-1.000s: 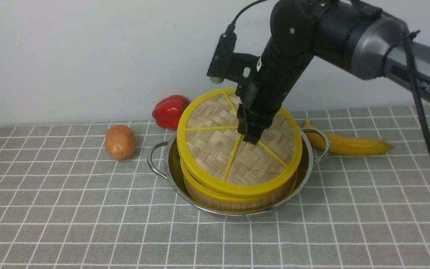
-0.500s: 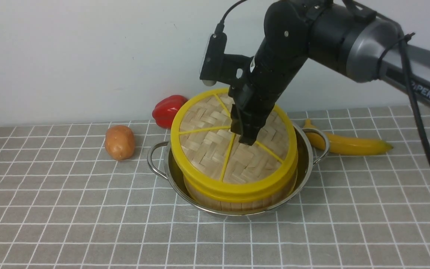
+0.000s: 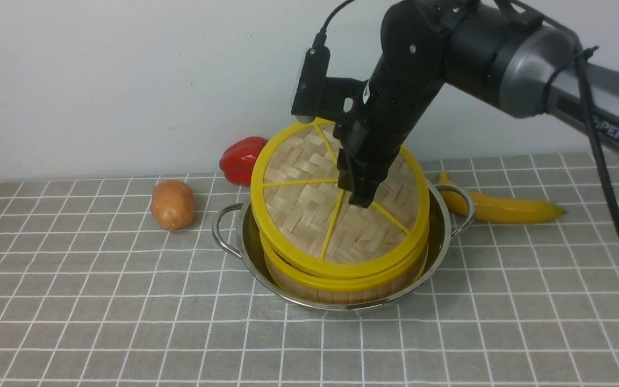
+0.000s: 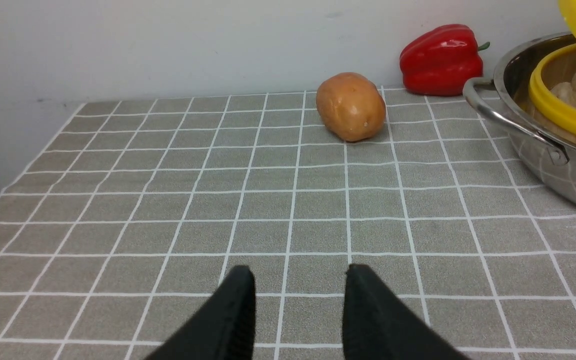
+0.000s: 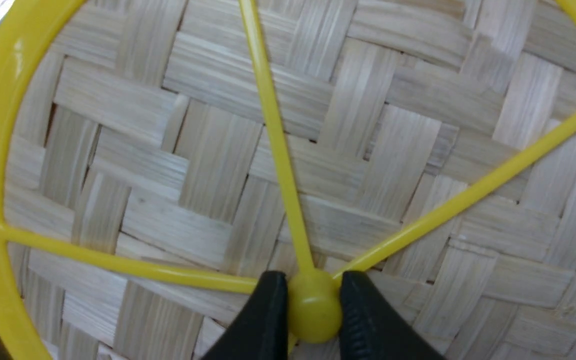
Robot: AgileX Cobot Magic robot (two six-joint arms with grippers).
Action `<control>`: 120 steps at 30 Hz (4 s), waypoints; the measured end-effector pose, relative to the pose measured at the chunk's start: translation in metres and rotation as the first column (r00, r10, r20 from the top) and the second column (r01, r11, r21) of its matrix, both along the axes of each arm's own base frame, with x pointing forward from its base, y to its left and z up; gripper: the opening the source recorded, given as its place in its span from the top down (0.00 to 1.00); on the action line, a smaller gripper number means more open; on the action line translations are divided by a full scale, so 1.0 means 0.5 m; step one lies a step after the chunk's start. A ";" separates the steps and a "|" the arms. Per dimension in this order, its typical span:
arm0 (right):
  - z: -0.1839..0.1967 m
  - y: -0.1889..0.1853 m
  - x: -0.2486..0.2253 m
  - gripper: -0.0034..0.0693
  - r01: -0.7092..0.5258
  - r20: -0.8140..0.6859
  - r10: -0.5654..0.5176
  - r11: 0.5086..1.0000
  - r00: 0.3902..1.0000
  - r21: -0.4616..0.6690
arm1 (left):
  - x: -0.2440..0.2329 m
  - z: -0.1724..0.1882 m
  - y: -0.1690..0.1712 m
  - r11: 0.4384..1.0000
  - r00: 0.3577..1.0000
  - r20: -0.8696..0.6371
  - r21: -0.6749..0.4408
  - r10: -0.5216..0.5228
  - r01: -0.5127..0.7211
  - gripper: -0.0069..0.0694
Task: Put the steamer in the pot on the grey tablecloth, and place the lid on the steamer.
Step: 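Place the bamboo steamer lid onto the steamer basket in the pot with the right gripper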
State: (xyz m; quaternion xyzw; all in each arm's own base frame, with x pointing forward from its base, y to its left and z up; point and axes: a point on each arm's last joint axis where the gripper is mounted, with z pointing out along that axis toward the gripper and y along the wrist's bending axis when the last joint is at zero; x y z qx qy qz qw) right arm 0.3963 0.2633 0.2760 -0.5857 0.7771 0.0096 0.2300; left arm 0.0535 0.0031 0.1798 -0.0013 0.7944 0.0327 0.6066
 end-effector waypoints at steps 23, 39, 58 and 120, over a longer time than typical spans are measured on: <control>0.132 -0.003 0.009 0.75 0.134 0.114 -0.150 0.982 0.982 0.134 | 0.000 0.000 0.000 1.000 1.000 0.000 0.000 0.000 0.000 0.59; 0.171 -0.049 -0.070 0.75 0.462 -0.112 -0.448 0.850 0.887 0.254 | 0.000 0.000 0.000 1.000 1.000 0.000 0.000 0.000 0.000 0.59; 0.063 -0.019 -0.066 0.75 0.277 -0.119 -0.266 0.957 0.957 0.084 | 0.000 0.000 0.000 1.000 1.000 0.000 0.000 0.000 0.000 0.59; -0.006 0.007 -0.021 0.75 -0.386 0.128 0.414 0.902 0.901 -0.193 | 0.000 0.000 0.000 1.000 1.000 0.000 0.000 0.000 0.000 0.59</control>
